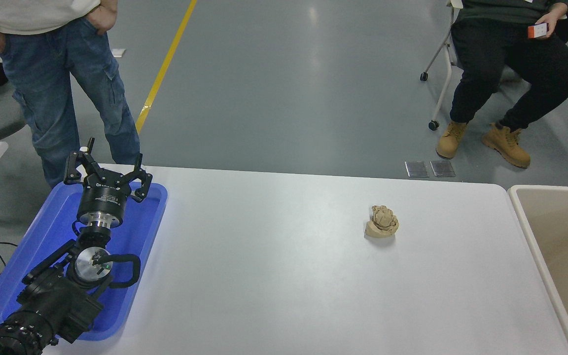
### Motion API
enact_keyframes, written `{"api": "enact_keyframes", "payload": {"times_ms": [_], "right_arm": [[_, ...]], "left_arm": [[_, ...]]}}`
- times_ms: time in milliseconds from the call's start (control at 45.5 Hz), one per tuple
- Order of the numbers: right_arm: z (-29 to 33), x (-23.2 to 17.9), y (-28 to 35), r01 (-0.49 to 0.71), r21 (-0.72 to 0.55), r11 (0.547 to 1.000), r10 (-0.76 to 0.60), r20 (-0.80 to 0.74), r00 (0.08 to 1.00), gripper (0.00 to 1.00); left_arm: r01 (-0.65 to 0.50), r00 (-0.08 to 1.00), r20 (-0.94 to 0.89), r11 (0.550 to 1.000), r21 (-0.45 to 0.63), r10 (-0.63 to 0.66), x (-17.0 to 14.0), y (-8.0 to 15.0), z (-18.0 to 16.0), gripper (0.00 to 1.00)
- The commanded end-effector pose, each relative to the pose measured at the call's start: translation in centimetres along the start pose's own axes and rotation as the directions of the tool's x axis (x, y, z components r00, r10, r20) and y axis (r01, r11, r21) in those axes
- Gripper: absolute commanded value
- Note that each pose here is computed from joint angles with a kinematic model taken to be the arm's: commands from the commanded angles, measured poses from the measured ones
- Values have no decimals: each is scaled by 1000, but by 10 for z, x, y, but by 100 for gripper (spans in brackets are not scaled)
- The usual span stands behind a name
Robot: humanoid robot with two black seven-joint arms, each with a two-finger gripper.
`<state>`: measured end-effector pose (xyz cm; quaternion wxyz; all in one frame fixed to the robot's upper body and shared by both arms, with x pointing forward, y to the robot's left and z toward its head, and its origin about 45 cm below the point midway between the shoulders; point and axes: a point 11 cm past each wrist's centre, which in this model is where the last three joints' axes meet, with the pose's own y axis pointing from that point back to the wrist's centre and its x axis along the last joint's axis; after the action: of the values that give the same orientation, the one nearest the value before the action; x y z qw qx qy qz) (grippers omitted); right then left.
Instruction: Pick up foil plate and place in dustbin
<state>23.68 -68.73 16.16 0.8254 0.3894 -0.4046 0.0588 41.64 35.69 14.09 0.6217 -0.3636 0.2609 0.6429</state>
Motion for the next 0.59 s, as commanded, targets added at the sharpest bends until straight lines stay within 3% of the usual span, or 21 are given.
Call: {"api": "enact_keyframes", "payload": {"times_ms": [0, 44, 66, 286, 571], "right_arm": [[-9, 0, -1, -52, 14, 999, 51, 33, 998, 75], [-15, 1, -2, -81, 24, 996, 80, 30, 996, 97], [-18, 2, -2, -95, 29, 995, 94, 31, 995, 99], [-45, 11, -1, -144, 72, 987, 142, 42, 989, 99], [-95, 82, 15, -246, 161, 956, 225, 133, 965, 100]], "left_arm": [[1, 1000, 0, 1000, 0, -1, 0, 0, 0, 100], [0, 1000, 0, 1000, 0, 0, 0, 0, 0, 100], [1, 1000, 0, 1000, 0, -1, 0, 0, 0, 100], [1, 1000, 0, 1000, 0, -1, 0, 0, 0, 100], [0, 1000, 0, 1000, 0, 0, 0, 0, 0, 100]]}}
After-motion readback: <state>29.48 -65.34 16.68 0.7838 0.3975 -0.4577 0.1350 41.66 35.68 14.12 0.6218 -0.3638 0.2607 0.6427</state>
